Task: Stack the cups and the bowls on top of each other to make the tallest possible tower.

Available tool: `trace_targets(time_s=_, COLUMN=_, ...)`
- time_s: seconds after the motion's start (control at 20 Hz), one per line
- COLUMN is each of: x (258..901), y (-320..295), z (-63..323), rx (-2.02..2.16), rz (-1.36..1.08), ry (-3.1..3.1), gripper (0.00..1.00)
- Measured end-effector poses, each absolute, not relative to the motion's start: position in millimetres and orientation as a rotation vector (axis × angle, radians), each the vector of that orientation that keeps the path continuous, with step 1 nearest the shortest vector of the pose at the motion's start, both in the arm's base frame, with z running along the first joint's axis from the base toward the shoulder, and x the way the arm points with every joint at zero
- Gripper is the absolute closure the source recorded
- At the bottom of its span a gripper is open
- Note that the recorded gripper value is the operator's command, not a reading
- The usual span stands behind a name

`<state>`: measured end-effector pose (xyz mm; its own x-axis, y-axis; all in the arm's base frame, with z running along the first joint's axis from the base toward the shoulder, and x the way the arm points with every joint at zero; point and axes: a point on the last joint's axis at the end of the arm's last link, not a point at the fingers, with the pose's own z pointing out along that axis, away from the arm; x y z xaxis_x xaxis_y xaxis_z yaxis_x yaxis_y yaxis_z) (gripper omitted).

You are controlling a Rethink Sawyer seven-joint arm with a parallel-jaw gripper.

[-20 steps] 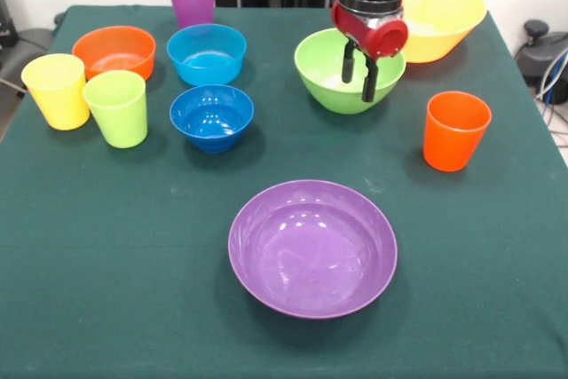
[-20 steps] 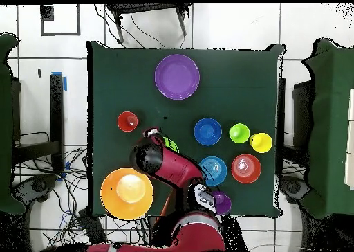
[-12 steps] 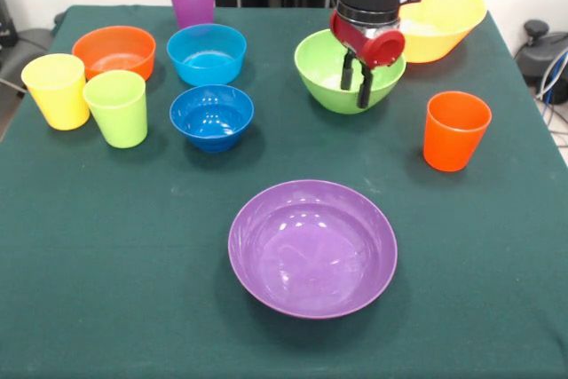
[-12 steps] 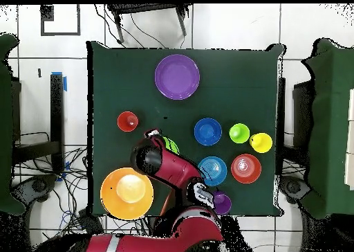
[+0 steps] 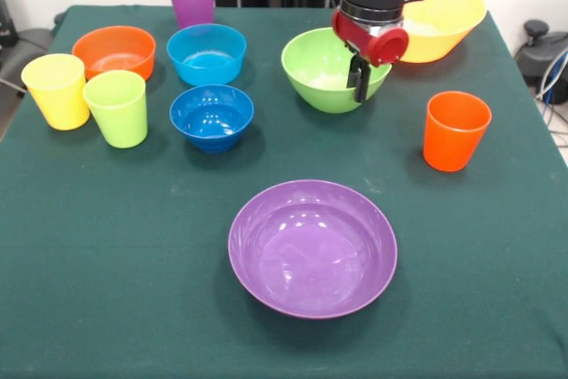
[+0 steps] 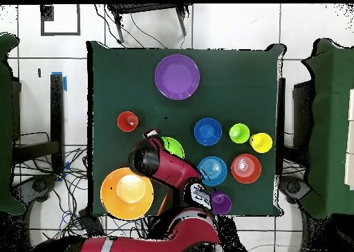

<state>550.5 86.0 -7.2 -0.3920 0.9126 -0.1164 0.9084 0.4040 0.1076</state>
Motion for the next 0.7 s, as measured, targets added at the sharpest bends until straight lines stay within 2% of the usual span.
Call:
trace_targets(time_s=0.3, x=553.1, y=75.0, z=-6.7, rx=1.657, rz=0.043, ry=2.482, gripper=1.0)
trace_targets(time_s=0.35, x=552.9, y=69.3, z=-7.0, rx=1.661, rz=0.042, ry=2.479, gripper=0.0)
trace_targets(time_s=0.7, x=548.2, y=65.7, z=-11.0, rx=1.626, rz=0.034, ry=2.506, gripper=0.0)
